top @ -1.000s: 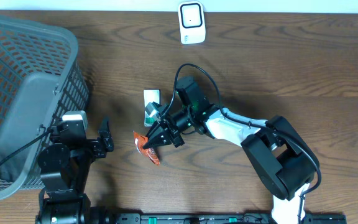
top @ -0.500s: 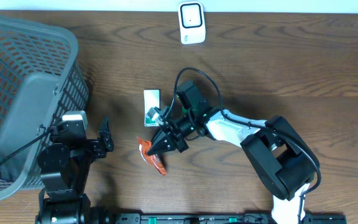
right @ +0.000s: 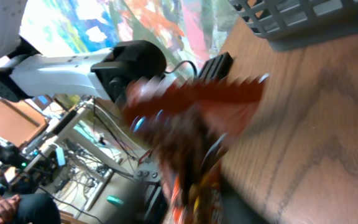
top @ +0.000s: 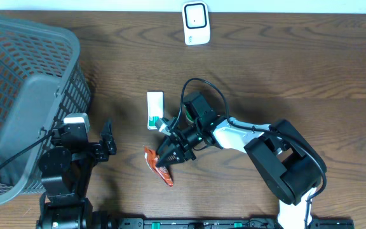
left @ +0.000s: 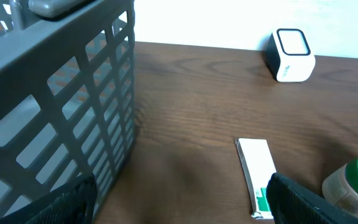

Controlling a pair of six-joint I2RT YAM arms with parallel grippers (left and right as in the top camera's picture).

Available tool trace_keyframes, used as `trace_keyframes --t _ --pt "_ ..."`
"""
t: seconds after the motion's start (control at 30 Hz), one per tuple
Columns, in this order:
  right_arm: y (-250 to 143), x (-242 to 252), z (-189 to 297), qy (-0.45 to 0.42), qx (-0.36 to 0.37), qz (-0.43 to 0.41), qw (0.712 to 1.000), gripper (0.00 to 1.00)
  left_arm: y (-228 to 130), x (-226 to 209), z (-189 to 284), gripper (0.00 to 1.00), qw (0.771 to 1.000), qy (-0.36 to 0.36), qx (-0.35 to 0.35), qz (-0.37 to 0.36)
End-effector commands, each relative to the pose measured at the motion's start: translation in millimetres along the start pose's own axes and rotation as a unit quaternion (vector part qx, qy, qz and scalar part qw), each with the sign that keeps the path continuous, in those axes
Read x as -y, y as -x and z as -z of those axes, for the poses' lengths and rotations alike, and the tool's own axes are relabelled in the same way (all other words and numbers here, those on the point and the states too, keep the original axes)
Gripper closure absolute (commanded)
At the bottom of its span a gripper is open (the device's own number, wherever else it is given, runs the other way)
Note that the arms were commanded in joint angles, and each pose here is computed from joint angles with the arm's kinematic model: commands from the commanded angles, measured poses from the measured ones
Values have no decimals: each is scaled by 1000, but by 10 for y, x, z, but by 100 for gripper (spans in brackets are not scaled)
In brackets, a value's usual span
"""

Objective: Scan the item barcode

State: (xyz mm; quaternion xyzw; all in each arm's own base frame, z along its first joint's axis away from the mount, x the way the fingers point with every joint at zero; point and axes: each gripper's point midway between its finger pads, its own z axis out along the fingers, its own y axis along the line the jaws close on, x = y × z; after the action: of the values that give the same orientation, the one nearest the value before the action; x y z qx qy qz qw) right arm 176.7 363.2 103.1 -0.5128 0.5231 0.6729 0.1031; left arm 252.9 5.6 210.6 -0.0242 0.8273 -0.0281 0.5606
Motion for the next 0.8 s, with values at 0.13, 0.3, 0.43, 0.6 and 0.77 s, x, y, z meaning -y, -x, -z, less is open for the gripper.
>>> trace_keyframes --t 0.13,0.3,0.43,0.6,0.77 --pt "-20 92 47 -23 -1 10 1000 1 -1 22 2 12 1000 -6 0 -8" --pt "135 177 142 -40 16 -34 998 1 -1 22 2 12 1000 -6 0 -8" --pt "286 245 132 -68 26 -64 995 1 -1 22 2 12 1000 -6 0 -8" --pt "154 593 95 -215 17 -172 961 1 0 22 2 12 1000 -6 0 -8" --pt "-530 800 277 -373 -43 -340 862 1 -1 22 2 12 1000 -6 0 -8"
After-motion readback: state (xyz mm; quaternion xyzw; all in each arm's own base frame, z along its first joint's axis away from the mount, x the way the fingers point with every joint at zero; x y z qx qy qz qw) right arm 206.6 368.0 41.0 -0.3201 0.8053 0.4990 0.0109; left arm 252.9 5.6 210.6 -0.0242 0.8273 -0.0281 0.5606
